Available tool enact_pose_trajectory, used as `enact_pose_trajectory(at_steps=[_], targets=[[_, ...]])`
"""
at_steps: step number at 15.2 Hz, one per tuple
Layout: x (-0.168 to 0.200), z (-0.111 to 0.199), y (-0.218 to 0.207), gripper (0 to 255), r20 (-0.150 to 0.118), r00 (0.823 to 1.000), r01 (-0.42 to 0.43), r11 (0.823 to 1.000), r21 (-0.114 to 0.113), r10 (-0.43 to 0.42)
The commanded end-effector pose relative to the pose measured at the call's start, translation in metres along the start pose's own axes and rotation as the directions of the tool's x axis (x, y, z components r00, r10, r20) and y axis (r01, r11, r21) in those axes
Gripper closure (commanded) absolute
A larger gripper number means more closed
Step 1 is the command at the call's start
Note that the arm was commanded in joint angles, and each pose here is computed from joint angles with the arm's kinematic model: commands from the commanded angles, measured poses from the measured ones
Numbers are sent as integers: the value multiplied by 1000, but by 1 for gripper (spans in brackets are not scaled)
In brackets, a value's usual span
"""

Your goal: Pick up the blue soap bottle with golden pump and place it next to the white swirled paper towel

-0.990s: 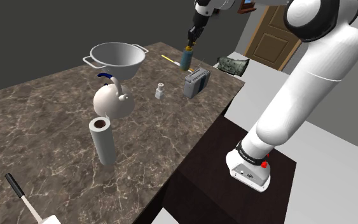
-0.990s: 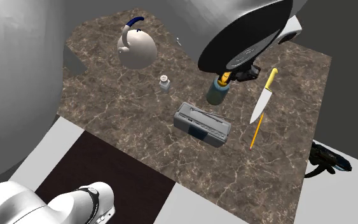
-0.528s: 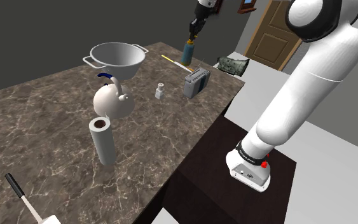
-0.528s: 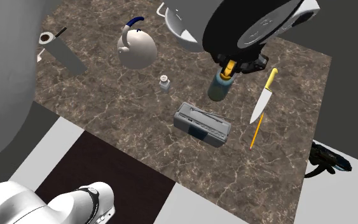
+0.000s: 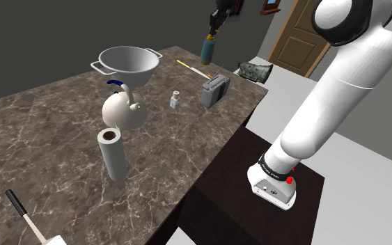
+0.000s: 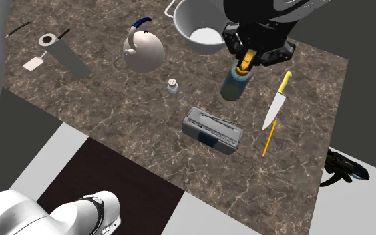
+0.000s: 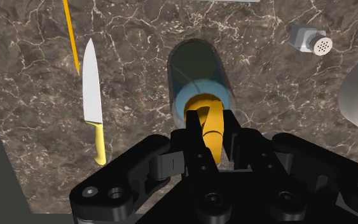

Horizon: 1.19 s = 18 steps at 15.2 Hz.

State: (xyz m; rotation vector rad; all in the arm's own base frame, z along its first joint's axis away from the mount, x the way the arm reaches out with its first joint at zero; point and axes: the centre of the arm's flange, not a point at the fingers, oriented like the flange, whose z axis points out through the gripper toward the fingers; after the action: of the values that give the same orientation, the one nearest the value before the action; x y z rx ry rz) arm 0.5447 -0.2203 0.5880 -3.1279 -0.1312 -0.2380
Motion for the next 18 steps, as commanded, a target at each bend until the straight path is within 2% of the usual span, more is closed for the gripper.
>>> enact_pose_trajectory(at_steps=[1, 16, 18], targets=[[2, -11, 0, 255, 0, 1000, 0, 1000, 0, 0], [14, -88, 0, 255, 0, 1000, 0, 1000, 0, 0], [12, -88, -26, 255, 0, 1000, 0, 1000, 0, 0]])
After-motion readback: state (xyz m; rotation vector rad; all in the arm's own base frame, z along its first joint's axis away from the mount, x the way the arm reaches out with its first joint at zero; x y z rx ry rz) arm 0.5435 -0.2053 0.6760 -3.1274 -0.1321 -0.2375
